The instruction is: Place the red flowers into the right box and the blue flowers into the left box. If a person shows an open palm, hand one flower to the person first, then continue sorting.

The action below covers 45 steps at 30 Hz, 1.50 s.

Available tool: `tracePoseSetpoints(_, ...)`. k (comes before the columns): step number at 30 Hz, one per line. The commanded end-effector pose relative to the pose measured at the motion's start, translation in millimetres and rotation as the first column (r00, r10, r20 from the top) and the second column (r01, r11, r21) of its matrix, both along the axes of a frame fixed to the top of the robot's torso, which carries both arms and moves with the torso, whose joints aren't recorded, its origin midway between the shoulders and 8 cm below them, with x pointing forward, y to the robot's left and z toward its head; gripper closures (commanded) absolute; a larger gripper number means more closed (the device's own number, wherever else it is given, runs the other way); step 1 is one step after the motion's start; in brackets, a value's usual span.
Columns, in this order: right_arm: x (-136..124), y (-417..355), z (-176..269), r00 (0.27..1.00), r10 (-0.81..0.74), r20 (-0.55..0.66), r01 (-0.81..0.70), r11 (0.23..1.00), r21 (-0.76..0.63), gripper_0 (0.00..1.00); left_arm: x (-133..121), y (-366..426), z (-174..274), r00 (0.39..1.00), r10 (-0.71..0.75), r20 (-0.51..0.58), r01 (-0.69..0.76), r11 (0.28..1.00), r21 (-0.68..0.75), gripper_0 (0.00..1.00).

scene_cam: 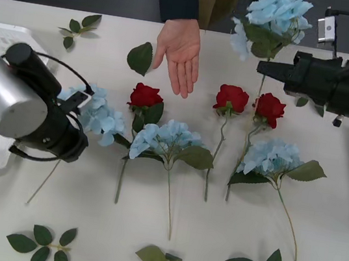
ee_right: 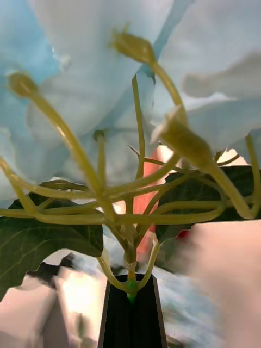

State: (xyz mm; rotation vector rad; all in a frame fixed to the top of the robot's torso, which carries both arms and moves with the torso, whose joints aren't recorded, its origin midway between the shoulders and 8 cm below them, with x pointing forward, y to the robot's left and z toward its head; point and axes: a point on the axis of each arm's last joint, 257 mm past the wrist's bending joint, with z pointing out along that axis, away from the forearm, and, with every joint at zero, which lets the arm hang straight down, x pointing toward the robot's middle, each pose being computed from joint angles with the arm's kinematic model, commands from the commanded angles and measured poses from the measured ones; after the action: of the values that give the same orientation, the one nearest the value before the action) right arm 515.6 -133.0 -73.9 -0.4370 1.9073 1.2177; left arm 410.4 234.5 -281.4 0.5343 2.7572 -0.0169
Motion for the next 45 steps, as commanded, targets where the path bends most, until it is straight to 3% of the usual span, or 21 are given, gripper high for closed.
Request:
tracePoseSetpoints(1,3.6,-31.7,46.6,0.981,-0.028,0.191,0.071,0.972,-0.224,1.0,23.0,34.6,75.9,0.996,0.048,0.076,-0.05,0.998,0.029,1.0)
tracePoseSetpoints(10,-21.8,-8.5,132.8,0.917,-0.174,0.359,0.222,0.97,-0.095,1.0,36.3,79.4,143.5,0.995,0.061,0.082,-0.065,0.997,0.047,1.0)
tracePoseSetpoints(17,-53.1,17.1,188.0,0.792,-0.327,0.515,0.39,0.921,-0.016,1.0,42.2,81.2,165.5,0.995,0.089,0.04,-0.088,0.996,-0.024,1.0)
tracePoseSetpoints(24,-46.0,52.6,201.6,0.644,-0.456,0.614,0.569,0.822,0.014,1.0,45.2,86.3,165.5,0.994,0.103,0.048,-0.102,0.995,-0.014,1.0)
tracePoseSetpoints(33,-18.1,73.3,196.0,0.623,-0.508,0.596,0.594,0.802,0.062,1.0,45.0,84.1,166.1,0.994,0.095,0.048,-0.095,0.995,-0.018,1.0)
tracePoseSetpoints(45,-17.9,75.1,194.3,0.635,-0.508,0.582,0.587,0.807,0.064,1.0,44.0,82.9,165.2,0.995,0.091,0.043,-0.09,0.996,-0.023,1.0)
